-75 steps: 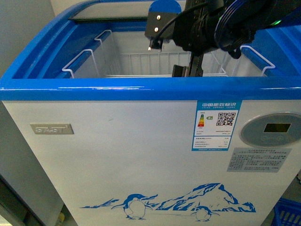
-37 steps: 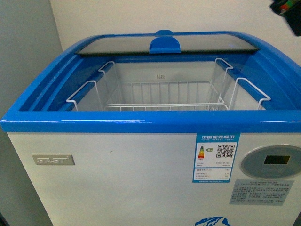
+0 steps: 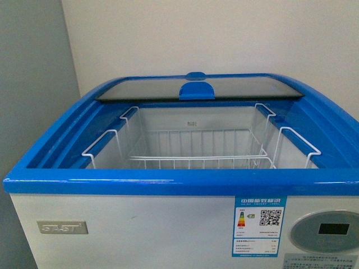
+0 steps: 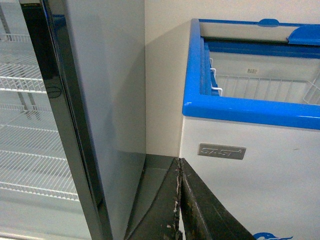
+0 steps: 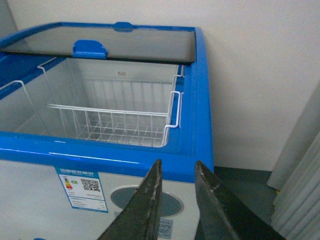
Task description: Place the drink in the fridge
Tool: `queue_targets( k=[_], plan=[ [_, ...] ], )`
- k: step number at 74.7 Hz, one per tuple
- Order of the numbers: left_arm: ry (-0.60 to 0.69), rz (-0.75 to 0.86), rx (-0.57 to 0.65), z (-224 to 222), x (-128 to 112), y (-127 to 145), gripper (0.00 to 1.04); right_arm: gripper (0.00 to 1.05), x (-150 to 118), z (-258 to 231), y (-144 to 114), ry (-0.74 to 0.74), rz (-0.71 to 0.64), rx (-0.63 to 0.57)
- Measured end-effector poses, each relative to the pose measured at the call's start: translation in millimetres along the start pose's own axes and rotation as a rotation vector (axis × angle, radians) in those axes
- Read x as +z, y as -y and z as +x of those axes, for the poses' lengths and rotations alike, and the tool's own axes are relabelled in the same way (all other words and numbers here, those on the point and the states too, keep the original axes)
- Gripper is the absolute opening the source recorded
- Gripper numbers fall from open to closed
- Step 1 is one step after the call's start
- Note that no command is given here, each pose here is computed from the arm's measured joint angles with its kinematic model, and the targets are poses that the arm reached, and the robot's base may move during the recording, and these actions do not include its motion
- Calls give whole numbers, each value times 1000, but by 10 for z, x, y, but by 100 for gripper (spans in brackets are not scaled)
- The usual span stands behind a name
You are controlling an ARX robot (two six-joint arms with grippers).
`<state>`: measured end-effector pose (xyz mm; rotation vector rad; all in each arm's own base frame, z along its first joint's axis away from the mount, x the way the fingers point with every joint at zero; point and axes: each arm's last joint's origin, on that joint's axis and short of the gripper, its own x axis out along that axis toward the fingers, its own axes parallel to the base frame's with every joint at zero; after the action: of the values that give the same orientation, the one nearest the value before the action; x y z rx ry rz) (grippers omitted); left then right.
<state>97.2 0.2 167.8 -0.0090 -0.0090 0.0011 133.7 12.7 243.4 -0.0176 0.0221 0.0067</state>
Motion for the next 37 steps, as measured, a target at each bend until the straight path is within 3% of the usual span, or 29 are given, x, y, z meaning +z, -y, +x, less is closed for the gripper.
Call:
queue_targets(
  k=[8,37],
  plan=[
    [0,0,0,0,0,0,3,2,-126,-63,94,21,2,9],
    [0,0,0,0,0,0,3,3,-472,-163,116,18,7,-5]
  ],
)
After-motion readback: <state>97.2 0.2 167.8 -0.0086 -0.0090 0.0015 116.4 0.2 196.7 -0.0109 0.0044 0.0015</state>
